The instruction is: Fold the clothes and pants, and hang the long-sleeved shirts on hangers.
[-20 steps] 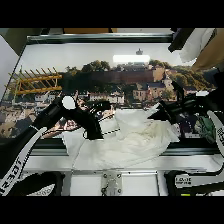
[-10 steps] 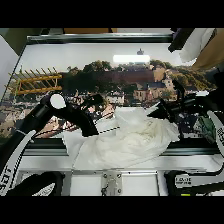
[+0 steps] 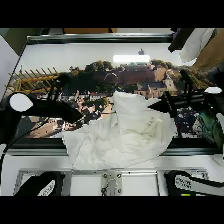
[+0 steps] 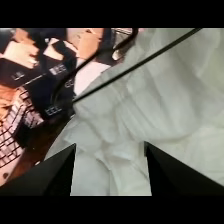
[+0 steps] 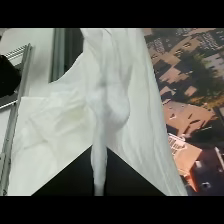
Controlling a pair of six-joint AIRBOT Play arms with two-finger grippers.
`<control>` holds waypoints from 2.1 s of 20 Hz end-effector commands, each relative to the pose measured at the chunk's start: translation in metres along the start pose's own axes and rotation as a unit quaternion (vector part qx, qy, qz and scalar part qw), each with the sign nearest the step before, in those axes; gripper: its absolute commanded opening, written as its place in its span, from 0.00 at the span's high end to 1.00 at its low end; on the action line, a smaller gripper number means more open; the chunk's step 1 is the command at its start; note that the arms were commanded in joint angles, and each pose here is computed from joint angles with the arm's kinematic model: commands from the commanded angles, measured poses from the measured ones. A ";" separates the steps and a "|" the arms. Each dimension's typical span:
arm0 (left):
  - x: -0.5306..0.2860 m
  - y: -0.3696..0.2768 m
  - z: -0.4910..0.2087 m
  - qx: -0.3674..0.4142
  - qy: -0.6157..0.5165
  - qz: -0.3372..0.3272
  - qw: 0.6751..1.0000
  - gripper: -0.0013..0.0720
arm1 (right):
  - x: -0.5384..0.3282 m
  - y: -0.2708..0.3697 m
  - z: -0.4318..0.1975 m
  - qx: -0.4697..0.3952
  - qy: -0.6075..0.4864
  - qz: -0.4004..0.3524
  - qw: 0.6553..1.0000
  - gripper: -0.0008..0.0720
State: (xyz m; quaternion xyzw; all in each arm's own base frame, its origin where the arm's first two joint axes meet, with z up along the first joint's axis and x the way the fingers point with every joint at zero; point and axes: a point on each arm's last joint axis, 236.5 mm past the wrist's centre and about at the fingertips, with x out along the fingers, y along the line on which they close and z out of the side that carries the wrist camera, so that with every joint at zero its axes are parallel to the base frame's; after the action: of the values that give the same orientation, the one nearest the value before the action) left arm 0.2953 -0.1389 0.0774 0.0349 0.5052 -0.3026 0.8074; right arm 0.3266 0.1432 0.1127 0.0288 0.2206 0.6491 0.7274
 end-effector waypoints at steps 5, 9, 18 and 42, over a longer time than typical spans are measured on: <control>0.009 -0.035 -0.011 -0.094 -0.038 0.038 0.994 0.37 | -0.020 0.026 0.066 -0.061 -0.011 -0.130 0.990 0.98; 0.042 -0.079 0.018 -0.096 -0.074 0.000 0.993 0.37 | -0.022 0.039 0.075 -0.079 -0.011 -0.137 0.987 0.98; 0.091 -0.085 0.055 -0.141 -0.024 0.000 0.990 0.48 | -0.022 0.041 0.075 -0.082 -0.009 -0.138 0.987 0.98; 0.049 0.003 0.002 -0.209 -0.019 0.097 0.973 0.97 | -0.020 0.068 0.103 -0.016 -0.073 -0.096 0.993 0.99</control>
State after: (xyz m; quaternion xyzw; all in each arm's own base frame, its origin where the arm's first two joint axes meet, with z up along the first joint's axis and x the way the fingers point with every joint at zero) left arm 0.3127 -0.1724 0.0334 -0.0866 0.5471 -0.1222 0.8236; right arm 0.3044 0.1558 0.2224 0.0225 0.1704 0.5636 0.8079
